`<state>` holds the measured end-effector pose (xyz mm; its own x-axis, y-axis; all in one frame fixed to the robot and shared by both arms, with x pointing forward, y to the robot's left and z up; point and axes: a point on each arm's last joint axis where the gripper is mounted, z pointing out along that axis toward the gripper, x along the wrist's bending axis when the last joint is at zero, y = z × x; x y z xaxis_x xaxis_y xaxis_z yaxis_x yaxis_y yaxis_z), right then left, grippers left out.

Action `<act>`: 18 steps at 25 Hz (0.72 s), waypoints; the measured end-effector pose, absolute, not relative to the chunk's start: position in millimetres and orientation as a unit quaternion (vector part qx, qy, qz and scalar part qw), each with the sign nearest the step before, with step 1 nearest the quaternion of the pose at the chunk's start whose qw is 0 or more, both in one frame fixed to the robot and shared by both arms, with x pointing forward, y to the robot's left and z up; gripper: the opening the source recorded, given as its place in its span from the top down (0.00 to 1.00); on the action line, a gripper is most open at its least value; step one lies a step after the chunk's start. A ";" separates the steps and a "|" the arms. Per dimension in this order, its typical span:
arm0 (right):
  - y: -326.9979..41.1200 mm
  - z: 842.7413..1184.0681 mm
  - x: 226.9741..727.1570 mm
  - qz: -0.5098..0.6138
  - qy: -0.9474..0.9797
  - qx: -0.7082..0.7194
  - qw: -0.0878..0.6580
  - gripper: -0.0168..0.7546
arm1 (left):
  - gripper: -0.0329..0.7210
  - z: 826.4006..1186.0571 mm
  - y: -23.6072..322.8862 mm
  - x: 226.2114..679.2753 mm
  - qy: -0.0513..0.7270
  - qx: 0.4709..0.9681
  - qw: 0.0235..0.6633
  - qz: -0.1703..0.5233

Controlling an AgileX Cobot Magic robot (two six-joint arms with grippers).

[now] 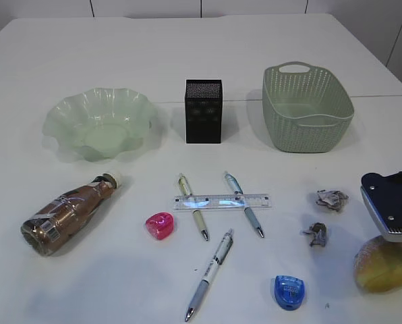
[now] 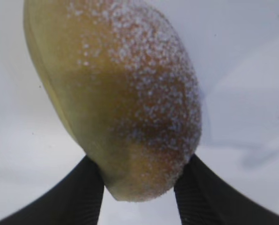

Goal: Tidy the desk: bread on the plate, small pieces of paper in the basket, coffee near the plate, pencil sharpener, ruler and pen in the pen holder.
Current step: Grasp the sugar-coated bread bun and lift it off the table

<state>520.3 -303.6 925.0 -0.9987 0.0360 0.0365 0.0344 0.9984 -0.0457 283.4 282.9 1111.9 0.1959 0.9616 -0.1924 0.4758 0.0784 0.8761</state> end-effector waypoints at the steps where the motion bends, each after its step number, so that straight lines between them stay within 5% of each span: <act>1: -303.6 922.3 521.7 0.023 -0.999 -0.018 0.026 0.52 | 0.51 1111.9 282.9 283.4 0.575 0.624 0.456 0.266; 10: -303.7 920.3 521.3 0.024 -0.999 -0.020 0.041 0.70 | 0.51 1112.1 282.9 283.5 0.575 0.624 0.457 0.267; 18: -303.7 919.7 520.9 0.025 -0.998 -0.045 0.044 0.73 | 0.51 1112.2 282.9 283.5 0.575 0.623 0.458 0.267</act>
<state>520.9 -303.7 919.7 -0.9921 0.0916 0.0852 0.0873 0.9948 -0.0534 283.5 282.9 1112.2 0.1961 0.9615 -0.1925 0.4721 0.0795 0.8780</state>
